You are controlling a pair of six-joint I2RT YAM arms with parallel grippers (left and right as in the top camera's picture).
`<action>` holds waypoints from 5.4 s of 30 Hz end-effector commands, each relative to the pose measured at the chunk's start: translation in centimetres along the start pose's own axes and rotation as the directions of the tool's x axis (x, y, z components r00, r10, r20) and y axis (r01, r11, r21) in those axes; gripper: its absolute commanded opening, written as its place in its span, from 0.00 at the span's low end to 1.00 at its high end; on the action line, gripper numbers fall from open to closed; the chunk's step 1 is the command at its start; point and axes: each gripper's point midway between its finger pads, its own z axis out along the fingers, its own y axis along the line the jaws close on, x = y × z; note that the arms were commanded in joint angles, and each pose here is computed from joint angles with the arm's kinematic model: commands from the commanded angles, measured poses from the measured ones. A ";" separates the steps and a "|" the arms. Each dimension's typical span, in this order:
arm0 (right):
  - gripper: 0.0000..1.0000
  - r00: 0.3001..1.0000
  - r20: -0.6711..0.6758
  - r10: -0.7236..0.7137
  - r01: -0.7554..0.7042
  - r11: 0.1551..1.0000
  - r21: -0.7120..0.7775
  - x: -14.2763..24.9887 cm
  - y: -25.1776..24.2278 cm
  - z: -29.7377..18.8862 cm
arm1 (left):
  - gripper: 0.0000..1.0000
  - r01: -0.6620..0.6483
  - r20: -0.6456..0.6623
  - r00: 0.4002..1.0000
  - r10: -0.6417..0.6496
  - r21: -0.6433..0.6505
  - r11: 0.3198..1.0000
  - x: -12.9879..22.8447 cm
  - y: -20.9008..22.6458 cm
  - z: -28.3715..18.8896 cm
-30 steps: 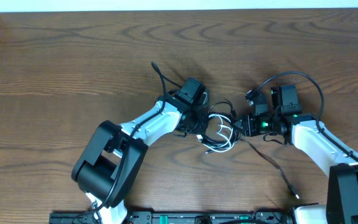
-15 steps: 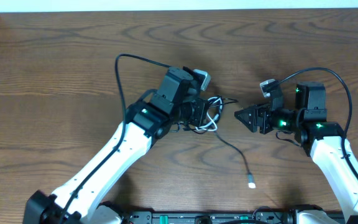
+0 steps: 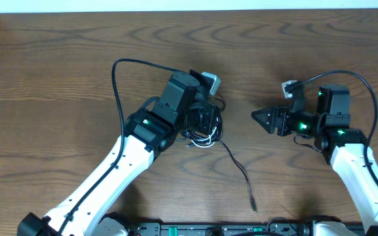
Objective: Untangle cables
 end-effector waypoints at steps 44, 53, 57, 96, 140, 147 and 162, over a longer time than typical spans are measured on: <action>0.55 0.980 -0.145 0.139 -0.127 0.988 0.089 4.2 -0.9 -0.3 | 0.07 0.361 -0.187 0.914 -0.359 -0.024 0.932 2.6 7.7 7.2; 0.50 0.974 -0.085 0.212 -0.222 0.967 -0.126 1.1 2.9 -0.1 | 0.07 0.249 -0.101 0.966 -0.237 0.119 0.961 -0.5 4.1 3.3; 0.52 0.974 -0.076 0.213 -0.226 0.943 -0.246 -0.4 5.0 -0.5 | 0.07 0.200 -0.109 0.976 -0.187 0.134 0.971 -0.2 3.3 3.6; 0.01 0.978 -0.040 0.204 -0.207 0.944 -0.257 -1.3 4.8 -0.9 | 0.62 0.276 -0.188 0.952 -0.240 0.200 0.940 1.0 1.2 3.4; 0.01 0.979 -0.044 0.198 -0.202 0.936 -0.288 -1.4 5.2 -1.3 | 0.29 0.303 -0.203 0.935 -0.289 0.038 0.952 4.2 1.9 10.0; 0.01 0.979 -0.044 0.198 -0.202 0.936 -0.288 -1.4 5.2 -1.3 | 0.08 0.297 -0.163 0.937 -0.309 -0.097 0.950 4.5 4.6 10.2; 0.01 0.976 -0.095 0.196 -0.214 0.940 -0.265 0.4 4.7 -1.2 | 0.08 0.234 0.018 0.970 -0.241 -0.306 0.923 0.6 12.8 4.7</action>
